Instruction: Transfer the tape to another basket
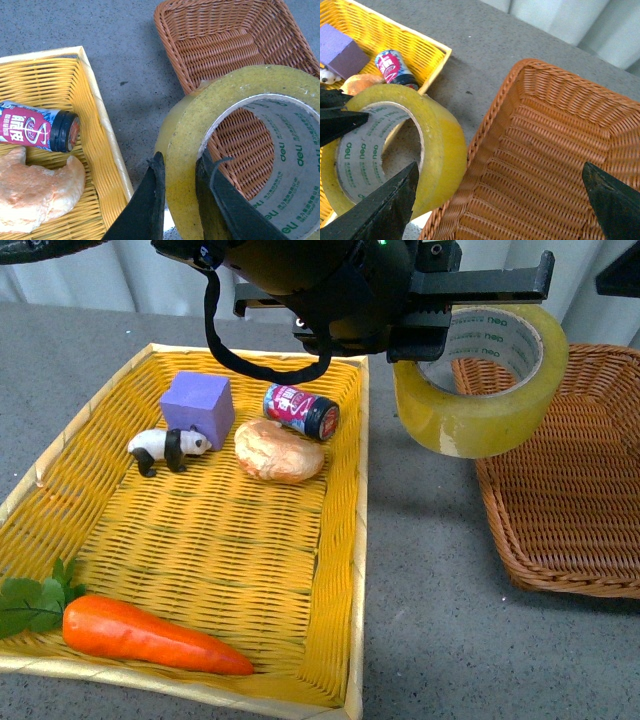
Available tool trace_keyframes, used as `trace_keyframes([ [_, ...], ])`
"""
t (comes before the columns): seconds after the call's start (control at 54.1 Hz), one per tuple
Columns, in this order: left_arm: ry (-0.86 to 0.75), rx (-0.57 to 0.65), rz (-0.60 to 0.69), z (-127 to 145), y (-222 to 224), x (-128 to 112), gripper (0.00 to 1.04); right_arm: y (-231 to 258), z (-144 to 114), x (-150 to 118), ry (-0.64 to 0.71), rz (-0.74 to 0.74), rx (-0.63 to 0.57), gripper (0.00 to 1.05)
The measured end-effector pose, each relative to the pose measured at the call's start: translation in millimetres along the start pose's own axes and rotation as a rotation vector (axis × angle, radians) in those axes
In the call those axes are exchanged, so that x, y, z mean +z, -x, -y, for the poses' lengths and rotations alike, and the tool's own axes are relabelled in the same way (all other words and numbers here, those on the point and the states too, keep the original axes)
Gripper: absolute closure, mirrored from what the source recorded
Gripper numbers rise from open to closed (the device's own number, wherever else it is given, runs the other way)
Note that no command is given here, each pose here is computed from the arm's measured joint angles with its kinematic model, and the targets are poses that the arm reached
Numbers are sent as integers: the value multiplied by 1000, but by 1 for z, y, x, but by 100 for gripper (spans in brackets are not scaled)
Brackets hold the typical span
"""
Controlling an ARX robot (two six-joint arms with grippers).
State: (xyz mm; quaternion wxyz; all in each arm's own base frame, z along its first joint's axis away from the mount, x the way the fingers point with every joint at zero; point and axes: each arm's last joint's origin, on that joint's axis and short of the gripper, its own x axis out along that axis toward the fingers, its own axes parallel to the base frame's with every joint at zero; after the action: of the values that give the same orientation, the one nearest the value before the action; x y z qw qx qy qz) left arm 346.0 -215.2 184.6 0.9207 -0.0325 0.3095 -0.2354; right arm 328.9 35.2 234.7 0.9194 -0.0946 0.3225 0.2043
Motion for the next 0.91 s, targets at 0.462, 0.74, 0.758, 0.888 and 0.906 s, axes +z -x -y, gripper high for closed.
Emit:
trace_keyframes([
  [0.462,0,0,0,0,0,0,91,-58,-12,26,90,-171,157,9],
  [0.74,0,0,0,0,0,0,91,-80,-6,32,166,-251,181,9],
  [0.758,0,0,0,0,0,0,91,-80,-6,32,171,-251,180,9],
  [0.888,0,2,2,0,0,0,91,-81,2,44,207,-242,168,9],
  [0.906,0,1,3,0,0,1,91,-81,2,45,211,-241,168,9],
])
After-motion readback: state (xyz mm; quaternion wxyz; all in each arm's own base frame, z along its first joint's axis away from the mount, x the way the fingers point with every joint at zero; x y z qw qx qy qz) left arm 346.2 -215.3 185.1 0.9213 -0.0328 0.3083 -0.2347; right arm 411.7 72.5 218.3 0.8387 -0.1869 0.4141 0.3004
